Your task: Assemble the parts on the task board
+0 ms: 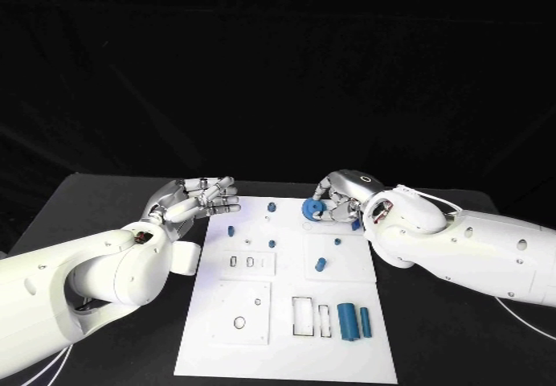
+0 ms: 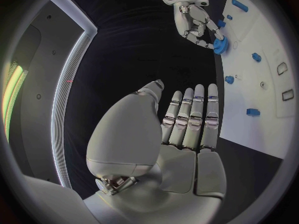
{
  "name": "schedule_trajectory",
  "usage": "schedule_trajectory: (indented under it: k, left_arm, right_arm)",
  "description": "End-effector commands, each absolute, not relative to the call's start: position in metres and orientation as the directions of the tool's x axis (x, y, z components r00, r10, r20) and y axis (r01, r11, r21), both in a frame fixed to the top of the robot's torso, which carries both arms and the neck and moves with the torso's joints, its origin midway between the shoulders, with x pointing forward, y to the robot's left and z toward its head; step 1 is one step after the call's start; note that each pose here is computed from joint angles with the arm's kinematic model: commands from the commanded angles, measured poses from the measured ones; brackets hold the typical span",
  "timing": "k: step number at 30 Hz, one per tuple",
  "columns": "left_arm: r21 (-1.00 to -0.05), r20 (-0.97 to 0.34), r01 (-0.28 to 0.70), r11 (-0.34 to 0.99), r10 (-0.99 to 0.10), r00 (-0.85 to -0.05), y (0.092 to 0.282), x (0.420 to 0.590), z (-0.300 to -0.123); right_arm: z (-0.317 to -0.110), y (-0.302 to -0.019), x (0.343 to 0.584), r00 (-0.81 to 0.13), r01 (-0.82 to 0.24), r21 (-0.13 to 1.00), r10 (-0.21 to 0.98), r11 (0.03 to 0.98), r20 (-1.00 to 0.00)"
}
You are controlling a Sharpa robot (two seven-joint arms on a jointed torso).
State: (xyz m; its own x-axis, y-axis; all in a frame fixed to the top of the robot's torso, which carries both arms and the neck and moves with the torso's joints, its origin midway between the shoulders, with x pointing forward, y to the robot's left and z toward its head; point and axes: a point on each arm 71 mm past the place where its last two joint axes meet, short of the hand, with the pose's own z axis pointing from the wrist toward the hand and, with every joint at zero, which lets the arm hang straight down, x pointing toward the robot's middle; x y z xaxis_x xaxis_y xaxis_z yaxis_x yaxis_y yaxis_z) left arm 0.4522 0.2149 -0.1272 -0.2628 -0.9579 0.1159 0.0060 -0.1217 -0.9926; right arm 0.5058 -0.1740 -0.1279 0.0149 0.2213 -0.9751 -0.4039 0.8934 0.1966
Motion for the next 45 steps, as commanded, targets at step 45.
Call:
schedule_trajectory:
  k: [45]
  left_arm:
    - [-0.991,0.126,0.005,-0.134,-0.949,-0.29,0.208,0.453,-0.126]
  right_arm:
    - [-0.142,-0.077,0.508,0.015,-0.537,0.098,0.126,0.838,-0.992]
